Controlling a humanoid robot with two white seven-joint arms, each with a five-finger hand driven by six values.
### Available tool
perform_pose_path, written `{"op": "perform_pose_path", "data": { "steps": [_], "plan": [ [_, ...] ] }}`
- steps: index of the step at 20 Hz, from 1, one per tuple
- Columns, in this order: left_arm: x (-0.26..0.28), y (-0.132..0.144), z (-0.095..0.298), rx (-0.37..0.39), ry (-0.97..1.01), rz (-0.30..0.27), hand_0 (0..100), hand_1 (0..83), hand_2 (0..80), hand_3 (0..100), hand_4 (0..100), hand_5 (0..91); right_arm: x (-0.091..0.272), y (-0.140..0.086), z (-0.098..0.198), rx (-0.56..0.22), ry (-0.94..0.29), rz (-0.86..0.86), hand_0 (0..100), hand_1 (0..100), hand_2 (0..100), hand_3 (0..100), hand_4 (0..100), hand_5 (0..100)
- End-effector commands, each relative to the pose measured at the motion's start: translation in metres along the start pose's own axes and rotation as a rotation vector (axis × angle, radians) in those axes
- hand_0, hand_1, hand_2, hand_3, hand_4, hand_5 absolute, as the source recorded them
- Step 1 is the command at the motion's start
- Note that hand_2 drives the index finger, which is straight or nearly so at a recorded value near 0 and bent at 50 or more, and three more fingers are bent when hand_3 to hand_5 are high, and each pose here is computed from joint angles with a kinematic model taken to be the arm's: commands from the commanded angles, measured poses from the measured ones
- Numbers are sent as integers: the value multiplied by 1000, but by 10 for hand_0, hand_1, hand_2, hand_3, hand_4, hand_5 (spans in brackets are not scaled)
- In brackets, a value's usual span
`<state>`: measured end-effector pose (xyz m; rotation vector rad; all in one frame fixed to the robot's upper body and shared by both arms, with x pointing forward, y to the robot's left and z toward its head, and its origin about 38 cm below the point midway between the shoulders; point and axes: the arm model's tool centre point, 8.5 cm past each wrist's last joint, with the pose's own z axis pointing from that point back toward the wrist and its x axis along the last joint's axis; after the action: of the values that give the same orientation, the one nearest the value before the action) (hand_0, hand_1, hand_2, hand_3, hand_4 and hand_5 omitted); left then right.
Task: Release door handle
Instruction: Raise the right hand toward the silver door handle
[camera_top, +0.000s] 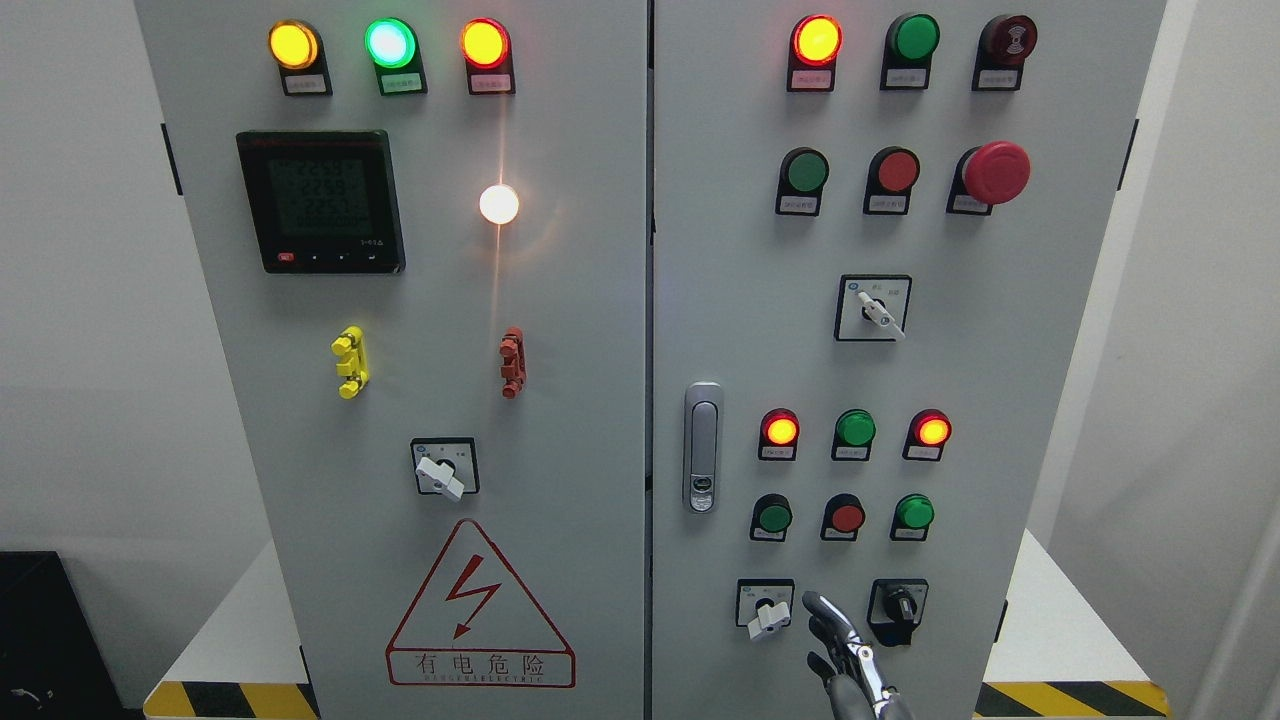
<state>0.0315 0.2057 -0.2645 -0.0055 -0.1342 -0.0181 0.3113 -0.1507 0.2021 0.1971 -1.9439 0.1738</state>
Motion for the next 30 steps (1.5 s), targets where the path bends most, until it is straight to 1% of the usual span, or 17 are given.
{"op": "perform_pose_path", "data": {
  "steps": [1, 11, 12, 13, 14, 15, 16, 17, 18, 19, 20, 22, 24, 25, 26, 28, 30],
  "plan": [
    [-11, 0, 1, 0, 16, 2, 120, 556, 0, 0, 0, 0, -1, -7, 1, -14, 2, 20, 464, 0, 0, 16, 0, 0],
    [-11, 0, 1, 0, 16, 2, 120, 556, 0, 0, 0, 0, 0, -6, 1, -10, 1, 21, 457, 0, 0, 18, 0, 0],
    [-11, 0, 1, 0, 16, 2, 120, 556, 0, 0, 0, 0, 0, -6, 1, -9, -1, 23, 455, 0, 0, 21, 4, 0],
    [-11, 0, 1, 0, 16, 2, 120, 556, 0, 0, 0, 0, 1, -7, -1, -8, -2, 24, 449, 0, 0, 39, 32, 0],
    [-11, 0, 1, 0, 16, 2, 120, 556, 0, 0, 0, 0, 1, -7, -1, -8, -3, 26, 439, 4, 0, 93, 120, 86],
    [-11, 0, 1, 0, 16, 2, 120, 556, 0, 0, 0, 0, 1, -7, -2, -9, -2, 32, 430, 29, 0, 159, 212, 172],
    [-11, 0, 1, 0, 16, 2, 120, 556, 0, 0, 0, 0, 2, -8, -2, -9, -2, 48, 413, 67, 0, 274, 368, 324],
    [-11, 0, 1, 0, 16, 2, 120, 556, 0, 0, 0, 0, 1, -8, -2, -12, 1, 74, 402, 100, 0, 435, 518, 480],
    [-11, 0, 1, 0, 16, 2, 120, 556, 0, 0, 0, 0, 1, -8, -2, -13, 5, 110, 397, 127, 0, 581, 639, 644],
    [-11, 0, 1, 0, 16, 0, 120, 556, 0, 0, 0, 0, 1, -8, -2, -19, 9, 150, 404, 156, 0, 670, 726, 754],
    [-11, 0, 1, 0, 16, 0, 120, 556, 0, 0, 0, 0, 1, -8, -2, -20, 10, 191, 422, 185, 0, 727, 784, 821],
    [-11, 0, 1, 0, 16, 2, 120, 556, 0, 0, 0, 0, 3, -8, -5, -33, 7, 264, 446, 222, 0, 784, 851, 877],
    [-11, 0, 1, 0, 16, 2, 120, 556, 0, 0, 0, 0, 6, -8, -10, -53, -5, 330, 457, 259, 0, 846, 934, 973],
    [-11, 0, 1, 0, 17, 0, 120, 556, 0, 0, 0, 0, 7, -7, -11, -58, -7, 360, 464, 275, 0, 899, 960, 1000],
    [-11, 0, 1, 0, 16, 0, 120, 556, 0, 0, 0, 0, 8, -4, -13, -58, -14, 393, 467, 287, 0, 939, 991, 1000],
    [-11, 0, 1, 0, 16, 0, 120, 556, 0, 0, 0, 0, 8, -1, -14, -70, -16, 469, 463, 296, 17, 992, 1000, 1000],
    [-11, 0, 1, 0, 16, 0, 120, 556, 0, 0, 0, 0, 4, 0, -14, -76, -6, 555, 456, 297, 34, 1000, 1000, 1000]
  ]
}}
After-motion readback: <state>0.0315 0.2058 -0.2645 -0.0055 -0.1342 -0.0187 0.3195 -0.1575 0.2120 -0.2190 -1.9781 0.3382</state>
